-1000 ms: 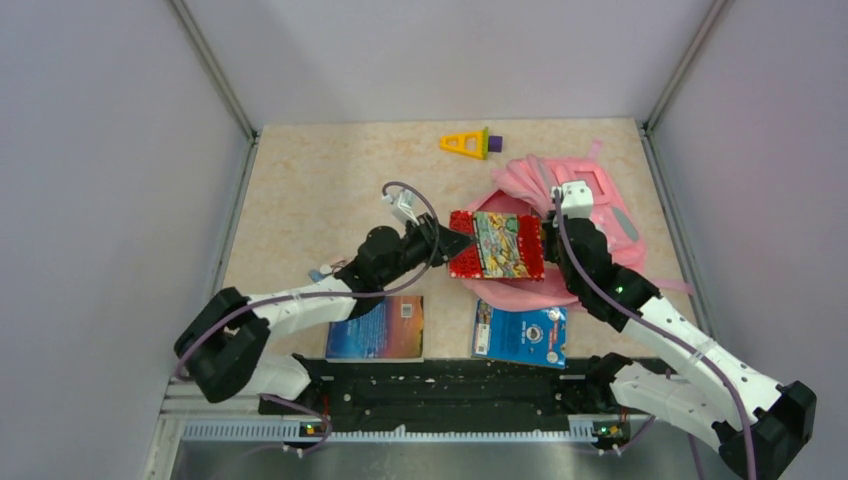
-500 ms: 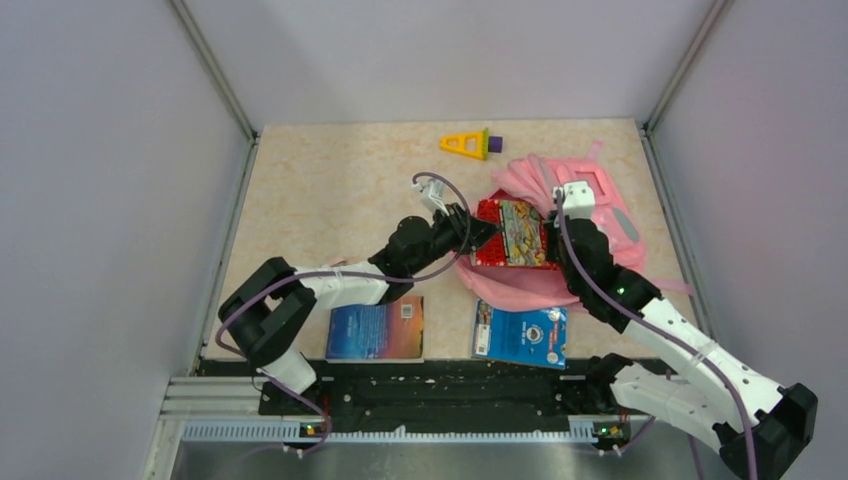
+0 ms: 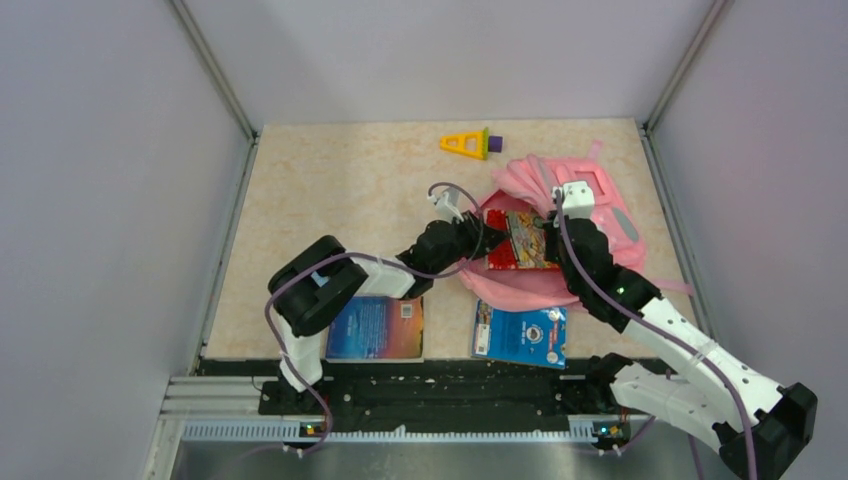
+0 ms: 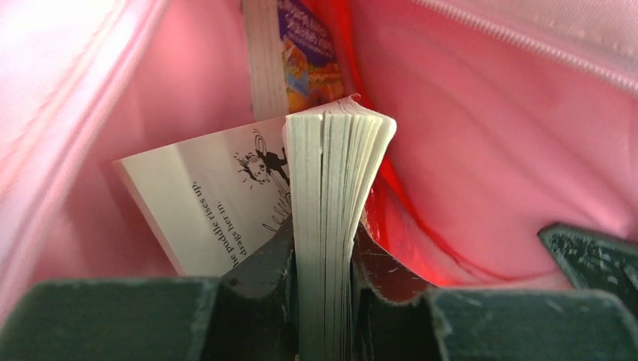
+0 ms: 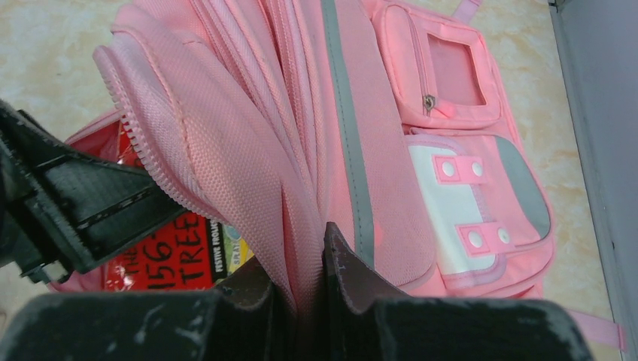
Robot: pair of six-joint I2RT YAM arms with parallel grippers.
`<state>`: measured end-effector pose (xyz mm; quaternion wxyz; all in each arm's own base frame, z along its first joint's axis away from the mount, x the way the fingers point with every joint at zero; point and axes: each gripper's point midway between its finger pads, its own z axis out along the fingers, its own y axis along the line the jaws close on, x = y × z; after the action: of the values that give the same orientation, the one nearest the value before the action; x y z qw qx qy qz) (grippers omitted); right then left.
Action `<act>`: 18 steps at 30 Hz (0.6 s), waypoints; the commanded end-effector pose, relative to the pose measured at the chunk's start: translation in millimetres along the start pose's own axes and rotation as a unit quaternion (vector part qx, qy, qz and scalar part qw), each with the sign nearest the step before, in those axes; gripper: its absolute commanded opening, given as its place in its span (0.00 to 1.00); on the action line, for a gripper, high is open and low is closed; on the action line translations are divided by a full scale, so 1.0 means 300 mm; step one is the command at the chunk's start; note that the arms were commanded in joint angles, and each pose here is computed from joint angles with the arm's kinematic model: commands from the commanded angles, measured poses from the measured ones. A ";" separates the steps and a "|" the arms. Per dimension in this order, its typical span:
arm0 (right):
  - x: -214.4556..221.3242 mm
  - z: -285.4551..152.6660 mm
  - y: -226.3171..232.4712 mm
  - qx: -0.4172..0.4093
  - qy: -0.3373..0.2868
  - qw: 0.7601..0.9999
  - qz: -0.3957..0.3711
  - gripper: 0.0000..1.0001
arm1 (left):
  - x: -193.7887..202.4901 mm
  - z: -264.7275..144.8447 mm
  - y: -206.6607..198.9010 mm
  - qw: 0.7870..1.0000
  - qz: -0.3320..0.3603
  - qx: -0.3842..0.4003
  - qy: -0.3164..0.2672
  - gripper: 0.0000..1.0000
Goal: Pack the student bag
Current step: Place the book in the student bag.
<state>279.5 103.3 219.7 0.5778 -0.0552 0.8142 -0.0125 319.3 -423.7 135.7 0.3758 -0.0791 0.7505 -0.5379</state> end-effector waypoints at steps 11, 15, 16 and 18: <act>-0.153 -0.006 0.034 -0.021 -0.075 0.994 0.072 0.00 | -0.062 0.266 -0.149 0.995 0.026 0.071 -0.063 0.00; -0.151 -0.007 0.033 -0.020 -0.075 0.994 0.072 0.00 | -0.051 0.318 -0.150 0.994 0.048 0.068 -0.069 0.00; -0.151 -0.007 0.033 -0.021 -0.075 0.994 0.073 0.00 | -0.047 0.330 -0.148 0.994 0.054 0.065 -0.068 0.00; -0.152 -0.007 0.035 -0.022 -0.076 0.994 0.074 0.00 | -0.029 0.355 -0.140 0.994 0.066 0.056 -0.062 0.00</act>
<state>279.9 103.5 219.2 0.5773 -0.0555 0.8145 -0.0131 373.9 -498.4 130.2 0.4164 -0.0667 0.7275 -0.5411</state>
